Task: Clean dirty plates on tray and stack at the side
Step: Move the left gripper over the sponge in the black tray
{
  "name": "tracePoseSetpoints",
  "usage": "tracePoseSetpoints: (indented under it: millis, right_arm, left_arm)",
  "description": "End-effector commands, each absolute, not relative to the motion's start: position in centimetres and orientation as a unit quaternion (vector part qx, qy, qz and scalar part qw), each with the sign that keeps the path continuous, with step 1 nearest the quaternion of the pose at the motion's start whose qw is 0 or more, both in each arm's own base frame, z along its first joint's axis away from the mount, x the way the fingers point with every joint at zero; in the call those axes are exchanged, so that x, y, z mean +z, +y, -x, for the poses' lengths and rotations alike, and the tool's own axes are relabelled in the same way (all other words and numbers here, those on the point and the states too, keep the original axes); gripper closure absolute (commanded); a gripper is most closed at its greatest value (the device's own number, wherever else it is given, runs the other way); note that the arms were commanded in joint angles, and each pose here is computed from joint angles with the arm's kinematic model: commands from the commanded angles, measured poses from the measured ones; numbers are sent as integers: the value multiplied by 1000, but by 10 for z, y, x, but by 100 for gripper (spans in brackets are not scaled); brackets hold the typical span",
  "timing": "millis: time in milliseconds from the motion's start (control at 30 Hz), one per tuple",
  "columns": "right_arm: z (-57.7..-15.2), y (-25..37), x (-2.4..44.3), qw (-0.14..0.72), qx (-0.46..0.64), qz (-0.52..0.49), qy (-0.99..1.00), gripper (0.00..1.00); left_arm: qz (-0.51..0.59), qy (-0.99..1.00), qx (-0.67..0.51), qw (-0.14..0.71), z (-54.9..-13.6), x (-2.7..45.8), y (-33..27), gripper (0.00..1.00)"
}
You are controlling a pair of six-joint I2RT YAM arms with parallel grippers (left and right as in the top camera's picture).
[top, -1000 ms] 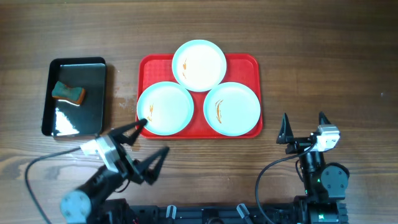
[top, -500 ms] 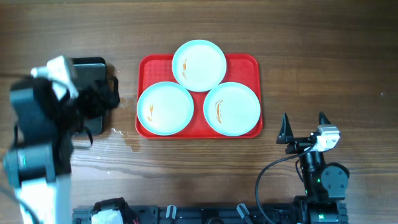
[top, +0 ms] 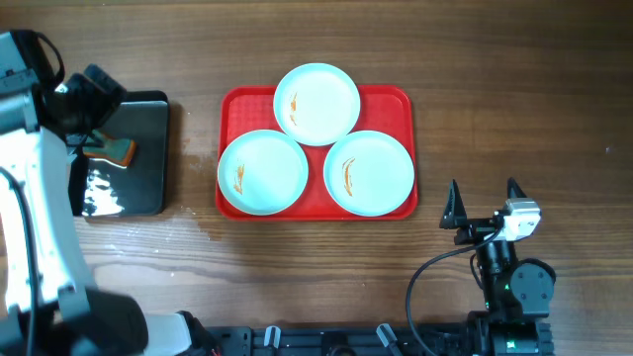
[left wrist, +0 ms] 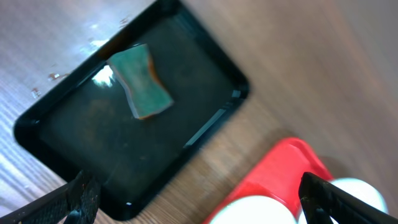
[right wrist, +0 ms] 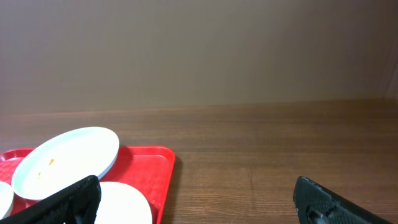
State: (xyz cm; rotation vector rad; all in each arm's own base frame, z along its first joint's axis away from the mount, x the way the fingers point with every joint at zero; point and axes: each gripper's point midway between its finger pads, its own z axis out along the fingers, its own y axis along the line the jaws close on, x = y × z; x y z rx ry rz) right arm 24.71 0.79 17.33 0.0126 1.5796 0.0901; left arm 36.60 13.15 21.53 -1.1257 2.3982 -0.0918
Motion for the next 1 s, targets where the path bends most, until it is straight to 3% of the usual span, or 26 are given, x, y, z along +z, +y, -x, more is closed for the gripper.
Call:
tracePoseSetpoints:
  millis: [0, 67, 233, 467, 567, 833, 967]
  right_arm:
    - [-247, 4, 175, 707, 29, -8, 706, 0]
    - [-247, 4, 175, 707, 29, -8, 706, 0]
    - [-247, 4, 175, 707, 29, -8, 706, 0]
    - [-247, 4, 175, 707, 29, -8, 706, 0]
    - [-247, 4, 175, 707, 29, -8, 706, 0]
    - [-247, 4, 175, 707, 29, -8, 706, 0]
    - [-247, 4, 175, 707, 29, -8, 706, 0]
  left_arm:
    - [451, 871, 0, 193, -367, 175, 160, 0]
    - [462, 871, 6, 168, -371, 150, 171, 1]
    - [519, 845, 4, 127, -378, 100, 188, 28]
    - [543, 832, 6, 110, -393, 54, 195, 24]
    - [544, 832, 13, 110, -398, 39, 200, 17]
    - [544, 831, 16, 116, -409, 15, 206, 18]
    - [542, 832, 20, 115, -409, 12, 207, 25]
